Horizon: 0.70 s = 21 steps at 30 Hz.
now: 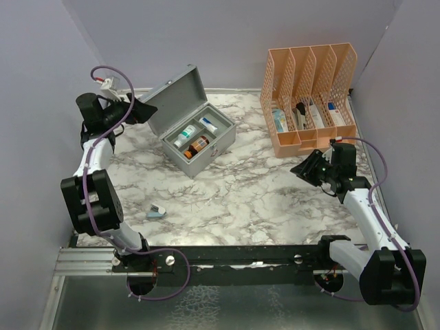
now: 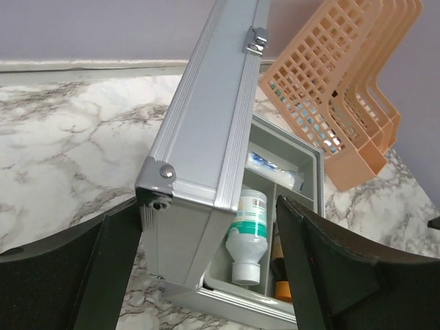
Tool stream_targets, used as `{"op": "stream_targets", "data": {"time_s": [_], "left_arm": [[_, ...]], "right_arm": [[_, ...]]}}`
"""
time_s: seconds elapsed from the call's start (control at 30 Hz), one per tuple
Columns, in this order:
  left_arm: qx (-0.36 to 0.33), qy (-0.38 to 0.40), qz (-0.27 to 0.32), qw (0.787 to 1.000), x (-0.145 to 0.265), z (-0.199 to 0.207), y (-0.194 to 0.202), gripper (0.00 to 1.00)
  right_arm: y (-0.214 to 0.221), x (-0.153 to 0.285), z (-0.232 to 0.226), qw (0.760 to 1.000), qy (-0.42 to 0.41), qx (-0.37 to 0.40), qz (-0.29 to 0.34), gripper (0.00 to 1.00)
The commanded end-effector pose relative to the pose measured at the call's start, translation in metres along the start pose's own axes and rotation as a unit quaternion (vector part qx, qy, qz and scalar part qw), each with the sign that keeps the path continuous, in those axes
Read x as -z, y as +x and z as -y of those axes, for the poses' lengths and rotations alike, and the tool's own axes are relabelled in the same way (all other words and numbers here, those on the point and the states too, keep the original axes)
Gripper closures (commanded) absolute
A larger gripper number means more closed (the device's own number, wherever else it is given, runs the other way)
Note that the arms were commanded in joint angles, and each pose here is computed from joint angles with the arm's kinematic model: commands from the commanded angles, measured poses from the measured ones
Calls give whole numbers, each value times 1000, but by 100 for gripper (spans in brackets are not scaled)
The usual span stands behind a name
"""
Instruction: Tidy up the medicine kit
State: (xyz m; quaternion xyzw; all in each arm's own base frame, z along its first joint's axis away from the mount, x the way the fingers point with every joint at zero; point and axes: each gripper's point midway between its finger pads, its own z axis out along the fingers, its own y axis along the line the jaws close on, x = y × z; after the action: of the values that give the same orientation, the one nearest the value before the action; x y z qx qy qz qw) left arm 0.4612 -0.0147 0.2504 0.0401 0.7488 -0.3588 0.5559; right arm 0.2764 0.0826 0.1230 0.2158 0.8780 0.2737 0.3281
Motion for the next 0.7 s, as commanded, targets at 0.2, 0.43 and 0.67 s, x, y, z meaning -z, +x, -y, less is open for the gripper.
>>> {"op": "stream_targets", "data": {"time_s": [0.2, 0.43, 0.67], "left_arm": [[-99, 123, -15, 987, 7, 79, -7, 19], [-102, 140, -48, 984, 18, 107, 5, 14], [-89, 160, -56, 982, 28, 150, 1, 13]], "right_arm": [[-3, 6, -8, 1000, -19, 20, 13, 62], [-3, 6, -10, 999, -24, 20, 13, 62], [-6, 5, -14, 999, -31, 27, 13, 62]]}}
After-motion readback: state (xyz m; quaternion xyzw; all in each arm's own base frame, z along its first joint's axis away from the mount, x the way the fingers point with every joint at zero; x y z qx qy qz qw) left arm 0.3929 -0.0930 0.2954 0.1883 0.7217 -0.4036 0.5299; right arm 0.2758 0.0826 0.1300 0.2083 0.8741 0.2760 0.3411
